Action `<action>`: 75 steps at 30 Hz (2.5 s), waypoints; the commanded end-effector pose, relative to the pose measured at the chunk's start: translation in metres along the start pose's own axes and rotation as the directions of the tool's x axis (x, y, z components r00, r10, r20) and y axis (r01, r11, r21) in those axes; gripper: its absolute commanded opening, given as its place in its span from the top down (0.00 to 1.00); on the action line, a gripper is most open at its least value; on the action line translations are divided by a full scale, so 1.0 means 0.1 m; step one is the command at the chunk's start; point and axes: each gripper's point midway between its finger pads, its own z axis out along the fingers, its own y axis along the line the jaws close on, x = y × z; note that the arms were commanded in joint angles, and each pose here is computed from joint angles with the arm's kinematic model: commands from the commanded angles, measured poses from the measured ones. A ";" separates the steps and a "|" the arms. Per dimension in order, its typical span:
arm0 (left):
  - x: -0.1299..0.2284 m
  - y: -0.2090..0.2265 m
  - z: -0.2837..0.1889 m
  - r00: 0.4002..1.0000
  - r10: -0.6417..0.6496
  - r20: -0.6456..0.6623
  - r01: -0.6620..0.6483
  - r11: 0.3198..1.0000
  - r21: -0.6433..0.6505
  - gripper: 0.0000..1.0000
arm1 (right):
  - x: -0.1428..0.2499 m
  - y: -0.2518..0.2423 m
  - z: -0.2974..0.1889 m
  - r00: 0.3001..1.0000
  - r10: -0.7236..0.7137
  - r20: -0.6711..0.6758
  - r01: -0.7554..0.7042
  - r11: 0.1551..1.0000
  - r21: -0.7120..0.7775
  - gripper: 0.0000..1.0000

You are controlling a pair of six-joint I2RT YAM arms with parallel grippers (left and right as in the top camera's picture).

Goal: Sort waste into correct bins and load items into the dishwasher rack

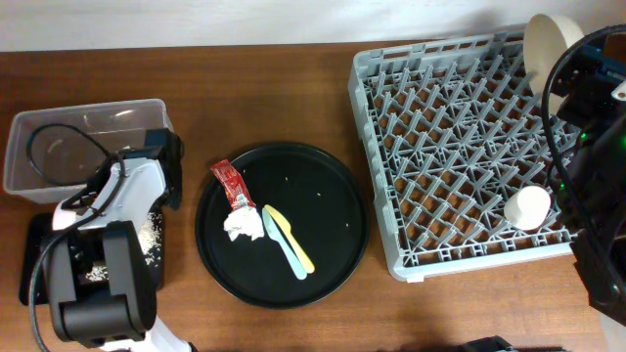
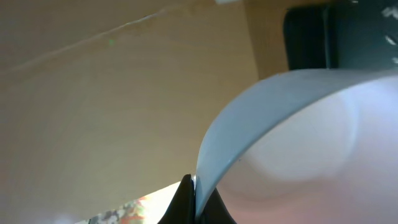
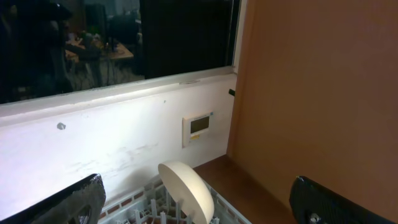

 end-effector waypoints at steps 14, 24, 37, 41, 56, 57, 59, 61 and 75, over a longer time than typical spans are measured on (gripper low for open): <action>-0.03 0.06 -0.17 0.994 -0.051 0.097 0.041 0.993 0.110 1.00 | -0.03 -0.05 0.01 1.000 0.015 0.012 -0.016 1.000 0.026 0.02; -0.06 -0.41 -0.89 0.877 -0.472 0.084 0.218 0.549 0.807 1.00 | -0.05 -0.03 0.01 0.999 0.027 0.019 -0.027 1.000 0.014 0.02; 0.65 0.70 -1.76 0.513 -0.844 0.158 0.056 0.216 0.975 1.00 | 0.34 0.81 -0.14 0.990 -0.089 -0.111 0.029 0.891 -0.454 0.02; 0.51 0.36 -2.16 0.591 -0.791 0.156 -0.140 0.090 0.986 1.00 | 0.55 1.19 -0.36 0.975 -0.145 -0.171 -0.003 0.753 -0.658 0.02; -0.57 -1.24 -3.20 0.768 -0.494 0.407 -0.443 0.049 0.895 0.99 | 1.53 1.79 -0.42 0.823 -0.384 -0.418 -0.144 0.571 -0.808 0.02; -0.62 -1.30 -3.21 0.772 -0.489 0.407 -0.445 0.043 0.895 0.89 | 1.62 1.83 -0.39 0.806 -0.401 -0.436 -0.153 0.570 -0.808 0.02; -0.68 -1.37 -3.23 0.774 -0.486 0.407 -0.448 0.035 0.893 0.64 | 1.76 1.91 -0.32 0.779 -0.425 -0.461 -0.164 0.572 -0.804 0.02; -0.71 -1.36 -3.24 0.767 -0.496 0.407 -0.450 0.037 0.892 0.62 | 1.92 2.02 -0.29 0.746 -0.446 -0.495 -0.201 0.557 -0.806 0.02; 0.02 1.01 -2.21 0.628 -0.752 0.200 -0.083 0.191 0.978 0.01 | 3.52 2.84 -0.60 0.379 -0.691 -0.615 -0.214 0.581 -0.785 0.29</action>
